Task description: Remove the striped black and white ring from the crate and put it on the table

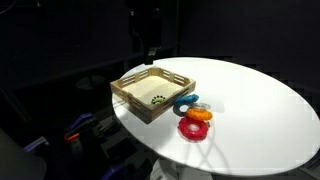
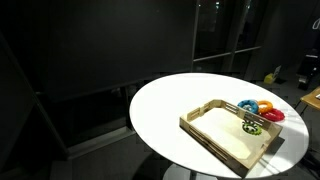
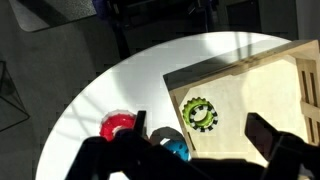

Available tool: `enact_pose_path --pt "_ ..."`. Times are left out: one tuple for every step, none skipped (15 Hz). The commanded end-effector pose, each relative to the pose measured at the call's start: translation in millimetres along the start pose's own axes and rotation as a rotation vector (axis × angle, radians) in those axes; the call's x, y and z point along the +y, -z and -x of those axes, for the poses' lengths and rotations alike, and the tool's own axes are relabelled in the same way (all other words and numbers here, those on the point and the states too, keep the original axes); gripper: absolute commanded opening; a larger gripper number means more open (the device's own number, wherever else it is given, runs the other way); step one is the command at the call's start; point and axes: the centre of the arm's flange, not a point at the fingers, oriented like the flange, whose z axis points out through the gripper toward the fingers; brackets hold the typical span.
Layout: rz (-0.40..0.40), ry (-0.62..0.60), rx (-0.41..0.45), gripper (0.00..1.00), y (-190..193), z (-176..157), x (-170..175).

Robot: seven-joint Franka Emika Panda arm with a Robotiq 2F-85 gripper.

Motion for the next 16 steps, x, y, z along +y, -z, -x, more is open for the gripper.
enact_pose_path --pt "0.019 0.040 0.040 1.00 -8 -4 -27" --pt "0.026 0.051 0.054 1.00 -12 -7 -35" --pt "0.033 0.060 0.069 1.00 -15 -9 -42" --pt "0.034 0.068 0.085 1.00 -20 -12 -48" --pt "0.031 0.075 0.096 1.00 -26 -15 -54" --pt "0.031 0.080 0.110 1.00 -31 -18 -59" --pt "0.027 0.083 0.115 1.00 -39 -21 -62" --pt "0.026 0.086 0.120 1.00 -47 -25 -65" --pt "0.023 0.085 0.119 1.00 -54 -27 -67" --pt "0.023 0.083 0.119 1.00 -62 -31 -68" --pt "0.021 0.081 0.113 1.00 -71 -35 -69" --pt "0.019 0.082 0.110 1.00 -78 -37 -70" --pt "0.020 0.082 0.107 1.00 -86 -40 -71" --pt "0.019 0.085 0.101 1.00 -96 -42 -72" --pt "0.015 0.088 0.095 1.00 -106 -45 -74" --pt "0.014 0.088 0.089 1.00 -114 -46 -76"
